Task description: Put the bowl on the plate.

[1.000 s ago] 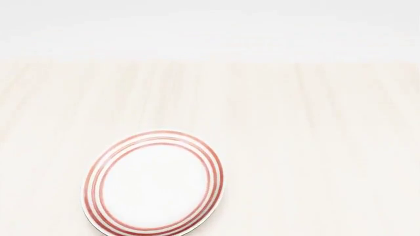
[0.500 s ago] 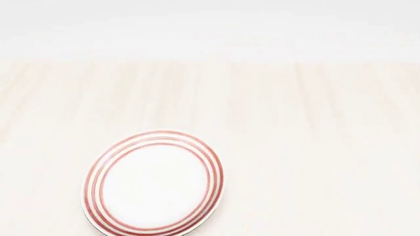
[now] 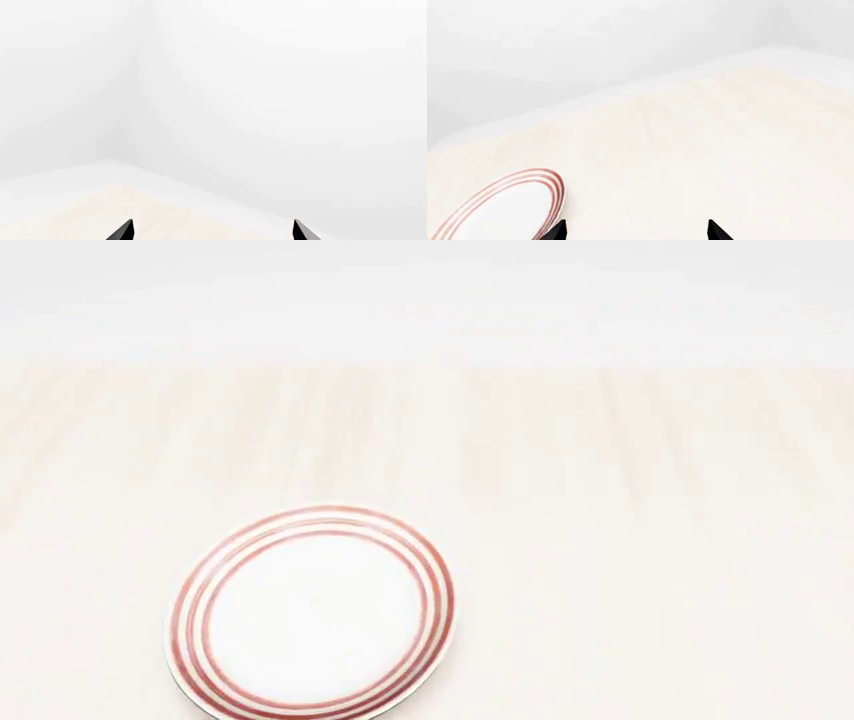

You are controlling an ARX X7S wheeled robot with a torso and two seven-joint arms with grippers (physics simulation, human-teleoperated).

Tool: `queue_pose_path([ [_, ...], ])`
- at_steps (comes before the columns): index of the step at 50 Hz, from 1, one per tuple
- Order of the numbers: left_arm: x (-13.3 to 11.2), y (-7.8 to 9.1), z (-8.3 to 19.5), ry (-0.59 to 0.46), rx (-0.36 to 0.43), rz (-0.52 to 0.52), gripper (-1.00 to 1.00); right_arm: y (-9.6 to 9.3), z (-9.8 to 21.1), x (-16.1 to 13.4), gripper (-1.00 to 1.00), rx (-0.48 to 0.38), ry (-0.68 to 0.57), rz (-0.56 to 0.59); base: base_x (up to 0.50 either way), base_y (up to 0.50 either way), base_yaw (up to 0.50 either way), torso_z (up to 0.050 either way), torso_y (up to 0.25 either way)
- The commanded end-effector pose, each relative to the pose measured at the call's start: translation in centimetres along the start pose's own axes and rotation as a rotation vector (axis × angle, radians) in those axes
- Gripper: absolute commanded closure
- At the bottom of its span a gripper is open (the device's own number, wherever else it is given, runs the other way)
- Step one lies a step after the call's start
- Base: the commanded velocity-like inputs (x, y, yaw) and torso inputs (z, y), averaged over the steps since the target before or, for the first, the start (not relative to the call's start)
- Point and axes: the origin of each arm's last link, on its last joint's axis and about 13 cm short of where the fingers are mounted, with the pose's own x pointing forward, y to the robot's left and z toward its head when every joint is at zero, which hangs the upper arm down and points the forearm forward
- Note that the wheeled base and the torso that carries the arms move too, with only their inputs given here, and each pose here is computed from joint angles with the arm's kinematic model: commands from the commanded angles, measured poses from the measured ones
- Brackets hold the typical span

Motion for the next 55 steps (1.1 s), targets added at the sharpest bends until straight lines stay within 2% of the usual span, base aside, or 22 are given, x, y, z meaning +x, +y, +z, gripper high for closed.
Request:
queue_pose_path([
  [1, 0.1, 0.0, 0.1, 0.000, -0.006, 0.003, -1.00, -4.5, 2.3, 0.6, -1.00, 0.031, 0.270, 0.077, 0.00, 0.00, 0.00, 0.000, 0.000],
  [2, 0.1, 0.1, 0.1, 0.001, -0.009, 0.005, -1.00, -5.4, 4.7, 1.4, -1.00, -0.071, 0.147, 0.053, 0.00, 0.00, 0.00, 0.000, 0.000],
  [3, 0.1, 0.1, 0.2, 0.000, -0.010, 0.005, -1.00, -5.9, 6.6, 1.6, -1.00, -0.083, 0.045, 0.037, 0.00, 0.00, 0.00, 0.000, 0.000],
  [8, 0.0, 0.0, 0.2, 0.001, -0.015, 0.004, -1.00, -6.6, 6.1, 3.5, -1.00, -0.086, 0.150, 0.071, 0.00, 0.00, 0.00, 0.000, 0.000],
  [10, 0.0, 0.0, 0.2, 0.002, -0.016, 0.004, -1.00, -6.7, 5.6, 4.1, -1.00, -0.061, 0.221, 0.134, 0.00, 0.00, 0.00, 0.000, 0.000],
  [17, -0.1, 0.1, 0.1, 0.004, -0.020, 0.010, -1.00, -7.3, 5.3, 4.4, -1.00, -0.002, 0.266, 0.173, 0.00, 0.00, 0.00, 0.000, 0.000],
  [25, -0.3, 0.0, 0.1, 0.004, -0.018, 0.007, -1.00, -6.4, 4.9, 4.2, -1.00, -0.063, 0.344, 0.269, 0.00, 0.00, 0.00, 0.000, 0.000],
  [32, -0.2, 0.1, 0.0, 0.004, -0.020, 0.006, -1.00, -5.5, 5.1, 4.8, -1.00, -0.108, 0.366, 0.351, 0.00, 0.00, 0.00, 0.000, 0.000],
  [41, -0.2, 0.3, 0.1, 0.005, -0.025, 0.014, -1.00, -5.1, 4.2, 5.6, -1.00, -0.122, 0.414, 0.383, 0.00, 0.00, 0.00, 0.000, 0.000],
  [47, -0.2, 0.3, 0.2, 0.001, -0.027, 0.018, -1.00, -5.6, 3.5, 5.3, -1.00, -0.120, 0.459, 0.362, 0.00, 0.00, 0.00, 0.000, 0.000],
  [48, -0.2, 0.4, 0.5, -0.005, -0.028, 0.019, -1.00, -7.8, 0.6, 5.5, -1.00, -0.141, 0.521, 0.257, 0.00, 0.00, 0.00, 0.000, 0.000],
  [49, -0.2, 0.4, 0.5, -0.004, -0.028, 0.018, -1.00, -7.4, -0.9, 5.5, -1.00, -0.149, 0.634, 0.281, 0.00, 0.00, 0.00, 0.000, 0.000],
  [51, -0.1, 0.4, 0.4, -0.003, -0.027, 0.020, -1.00, -6.2, -1.3, 6.3, -1.00, -0.167, 0.654, 0.345, 0.00, 0.00, 0.00, 0.000, 0.000],
  [55, -0.1, 0.5, 0.5, -0.004, -0.029, 0.022, -1.00, -6.1, -1.3, 6.4, -1.00, -0.172, 0.656, 0.352, 0.00, 0.00, 0.00, 0.000, 0.000],
])
